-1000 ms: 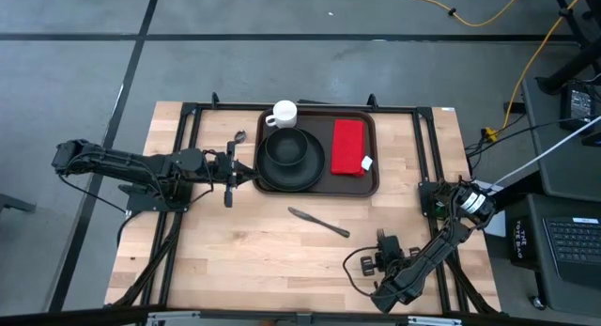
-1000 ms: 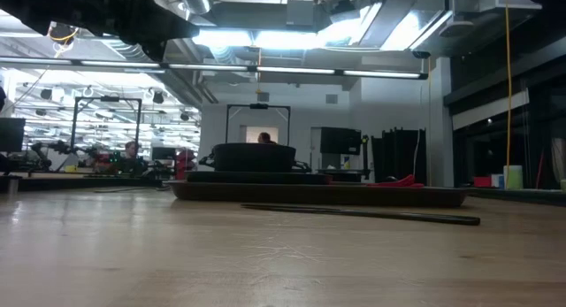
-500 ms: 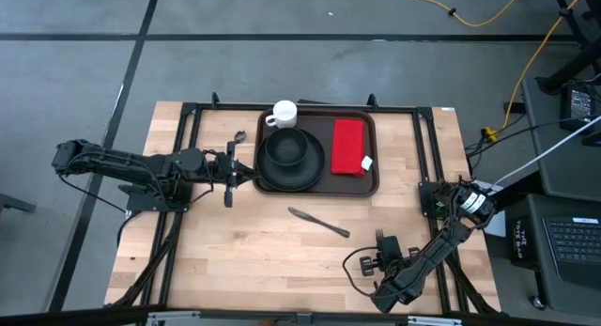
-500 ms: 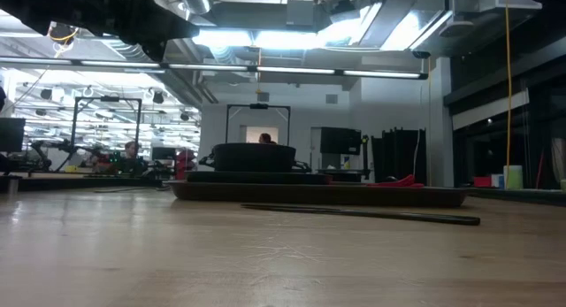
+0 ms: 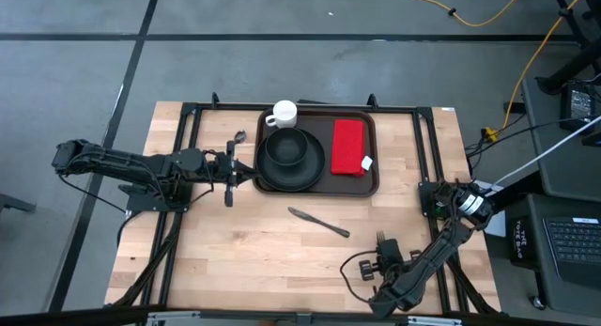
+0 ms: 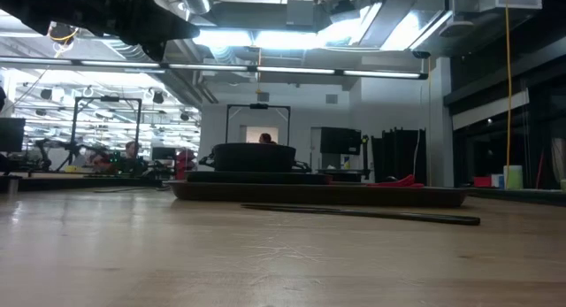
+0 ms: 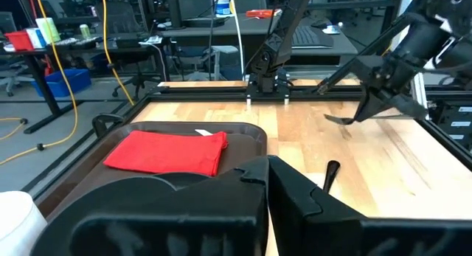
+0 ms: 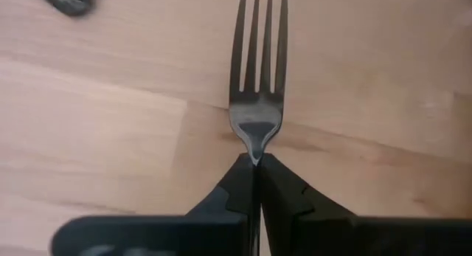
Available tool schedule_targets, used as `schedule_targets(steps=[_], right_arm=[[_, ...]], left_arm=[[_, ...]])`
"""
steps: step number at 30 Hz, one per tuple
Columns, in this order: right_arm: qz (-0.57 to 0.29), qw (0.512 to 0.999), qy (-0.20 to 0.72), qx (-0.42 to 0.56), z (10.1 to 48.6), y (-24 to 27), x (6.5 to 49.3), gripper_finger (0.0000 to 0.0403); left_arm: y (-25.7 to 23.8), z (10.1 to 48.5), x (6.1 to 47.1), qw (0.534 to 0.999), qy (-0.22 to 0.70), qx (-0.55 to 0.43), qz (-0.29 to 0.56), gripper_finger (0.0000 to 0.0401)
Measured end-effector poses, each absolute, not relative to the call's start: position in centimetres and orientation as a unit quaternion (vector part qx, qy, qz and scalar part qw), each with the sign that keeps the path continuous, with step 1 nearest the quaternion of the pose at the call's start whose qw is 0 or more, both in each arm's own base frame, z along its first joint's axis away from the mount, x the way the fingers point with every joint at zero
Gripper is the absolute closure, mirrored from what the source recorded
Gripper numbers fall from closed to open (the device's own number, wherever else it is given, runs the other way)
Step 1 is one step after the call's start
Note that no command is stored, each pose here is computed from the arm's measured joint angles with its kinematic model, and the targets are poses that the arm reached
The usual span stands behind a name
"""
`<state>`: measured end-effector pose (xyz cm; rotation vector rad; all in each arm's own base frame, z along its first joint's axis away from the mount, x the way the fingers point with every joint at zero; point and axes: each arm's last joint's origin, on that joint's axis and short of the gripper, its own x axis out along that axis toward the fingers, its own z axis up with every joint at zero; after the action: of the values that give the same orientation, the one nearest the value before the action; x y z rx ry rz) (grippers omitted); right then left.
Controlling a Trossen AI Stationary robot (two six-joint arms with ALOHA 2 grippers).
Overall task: Set up tray
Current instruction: Put the black fork on top of the red napkin
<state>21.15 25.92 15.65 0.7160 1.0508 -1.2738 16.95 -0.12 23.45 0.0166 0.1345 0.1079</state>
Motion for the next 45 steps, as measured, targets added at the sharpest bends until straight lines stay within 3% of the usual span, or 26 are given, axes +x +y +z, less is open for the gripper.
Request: schedule_targets(steps=[13, 24, 28, 45], right_arm=[[-0.540, 0.669, 0.442, 0.254, 21.3, 25.8, 22.7, 0.0386], [-0.478, 0.740, 0.421, 0.213, 26.0, 21.0, 24.8, 0.0385], [-0.471, 0.746, 0.421, 0.210, 27.4, 19.1, 25.4, 0.0385], [-0.414, 0.753, 0.492, 0.140, 27.3, 10.9, 31.2, 0.0385]], left_arm=[[-0.1, 23.4, 16.9, 0.996, 0.067, 0.008, 0.053, 0.0398], [-0.1, 23.4, 16.9, 0.996, 0.072, 0.008, 0.053, 0.0399], [-0.1, 23.2, 16.9, 0.995, 0.079, 0.009, 0.053, 0.0399], [-0.1, 22.4, 17.1, 0.992, 0.118, 0.016, 0.052, 0.0396]])
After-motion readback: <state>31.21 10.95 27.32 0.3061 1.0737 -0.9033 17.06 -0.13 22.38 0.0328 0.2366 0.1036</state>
